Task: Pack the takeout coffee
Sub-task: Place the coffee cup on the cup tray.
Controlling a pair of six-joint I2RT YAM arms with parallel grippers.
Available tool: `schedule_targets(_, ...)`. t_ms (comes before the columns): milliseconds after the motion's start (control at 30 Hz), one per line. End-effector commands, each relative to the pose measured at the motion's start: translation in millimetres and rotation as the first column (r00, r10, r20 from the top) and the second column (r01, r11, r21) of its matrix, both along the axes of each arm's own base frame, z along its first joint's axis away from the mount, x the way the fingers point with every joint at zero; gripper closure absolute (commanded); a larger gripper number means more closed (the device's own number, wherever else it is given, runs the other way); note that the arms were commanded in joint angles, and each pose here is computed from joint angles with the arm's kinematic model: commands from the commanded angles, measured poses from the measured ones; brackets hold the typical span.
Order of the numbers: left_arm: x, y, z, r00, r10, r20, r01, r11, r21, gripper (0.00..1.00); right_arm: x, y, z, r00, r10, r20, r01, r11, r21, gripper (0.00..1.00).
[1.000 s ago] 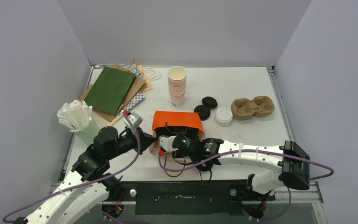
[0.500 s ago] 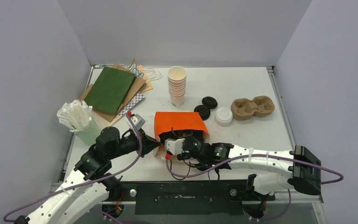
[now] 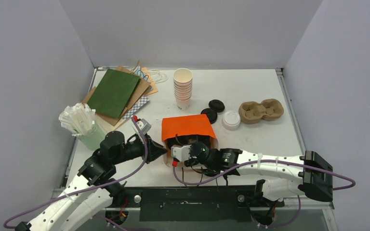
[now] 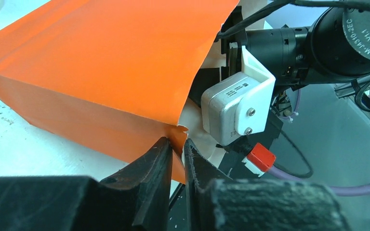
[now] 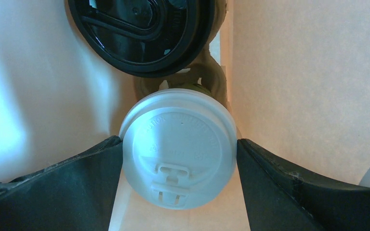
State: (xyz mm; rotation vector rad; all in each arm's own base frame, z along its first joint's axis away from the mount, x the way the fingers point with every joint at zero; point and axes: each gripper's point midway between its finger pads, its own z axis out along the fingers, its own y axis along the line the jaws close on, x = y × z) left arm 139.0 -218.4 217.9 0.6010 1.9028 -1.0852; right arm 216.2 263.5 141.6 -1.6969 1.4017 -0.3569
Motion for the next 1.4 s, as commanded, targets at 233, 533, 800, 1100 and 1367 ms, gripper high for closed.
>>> schedule_targets(233,7.7,-3.0,46.5,0.997,0.036,0.061,-0.031,0.996,-0.083,0.96,10.9,-5.2,21.6,0.997,-0.023,0.079,0.023,1.000,-0.004,0.59)
schedule_targets(533,7.4,-4.2,46.1,0.998,0.029,0.056,-0.025,0.996,-0.082,0.90,13.5,-9.4,25.8,0.992,-0.015,0.125,0.017,1.000,-0.009,0.59)
schedule_targets(800,8.7,-3.5,56.9,0.998,0.042,0.040,-0.039,0.996,-0.079,0.61,12.2,-9.8,22.4,0.992,-0.002,0.125,0.003,1.000,-0.014,0.59)
schedule_targets(1100,38.7,16.5,129.3,0.967,0.235,0.100,-0.228,0.971,-0.072,0.46,10.5,-6.1,26.7,0.993,0.013,0.116,-0.013,1.000,0.006,0.59)
schedule_targets(1367,91.5,30.7,138.7,0.895,0.428,0.124,-0.430,0.903,-0.012,0.42,6.7,-5.6,27.6,0.995,0.021,0.098,-0.024,0.999,0.031,0.59)
